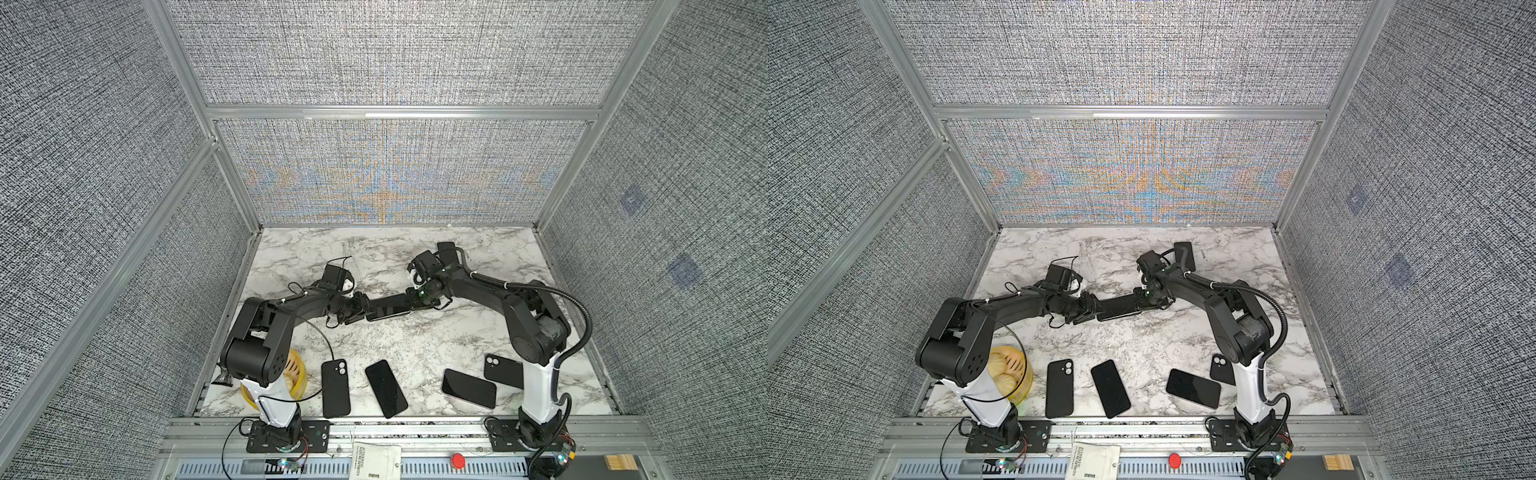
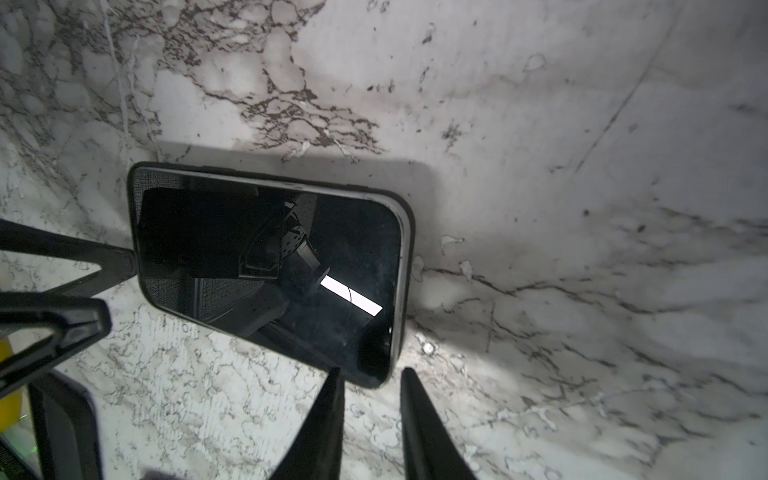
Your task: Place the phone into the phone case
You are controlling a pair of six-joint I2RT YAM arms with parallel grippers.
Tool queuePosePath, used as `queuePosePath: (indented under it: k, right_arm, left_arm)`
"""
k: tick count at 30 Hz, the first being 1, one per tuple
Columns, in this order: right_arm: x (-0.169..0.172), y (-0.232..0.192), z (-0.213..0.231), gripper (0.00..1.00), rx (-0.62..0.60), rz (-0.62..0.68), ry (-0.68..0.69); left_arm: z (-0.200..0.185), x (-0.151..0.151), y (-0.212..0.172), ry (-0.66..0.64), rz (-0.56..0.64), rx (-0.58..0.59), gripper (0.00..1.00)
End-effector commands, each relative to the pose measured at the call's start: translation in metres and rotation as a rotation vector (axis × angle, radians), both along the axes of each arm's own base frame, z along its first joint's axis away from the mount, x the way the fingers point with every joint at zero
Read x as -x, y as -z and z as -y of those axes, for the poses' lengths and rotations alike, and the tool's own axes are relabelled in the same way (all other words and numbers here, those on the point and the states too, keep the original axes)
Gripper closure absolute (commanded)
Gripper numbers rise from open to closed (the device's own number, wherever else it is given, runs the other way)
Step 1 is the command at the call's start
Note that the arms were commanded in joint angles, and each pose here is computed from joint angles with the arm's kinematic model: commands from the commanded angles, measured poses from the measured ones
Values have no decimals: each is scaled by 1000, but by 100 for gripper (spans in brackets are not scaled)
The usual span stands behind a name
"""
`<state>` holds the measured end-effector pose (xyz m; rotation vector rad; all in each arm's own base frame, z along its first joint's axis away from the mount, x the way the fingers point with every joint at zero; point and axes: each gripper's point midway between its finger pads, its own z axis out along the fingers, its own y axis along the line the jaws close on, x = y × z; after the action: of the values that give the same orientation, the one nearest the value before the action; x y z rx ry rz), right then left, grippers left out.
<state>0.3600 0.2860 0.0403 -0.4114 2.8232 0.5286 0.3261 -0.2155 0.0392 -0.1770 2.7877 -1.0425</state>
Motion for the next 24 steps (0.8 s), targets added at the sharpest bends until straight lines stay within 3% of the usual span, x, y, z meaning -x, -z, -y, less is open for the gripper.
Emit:
queuePosePath:
  k: [1,24]
  right_arm:
    - [1,0,-4,72,-19,-13,-2]
    - [15,20,-9,83,-68,-78,-11]
  left_arm:
    - [0,0,1,12,2,-5,44]
    - [3,-6,13,21,-11,-7,49]
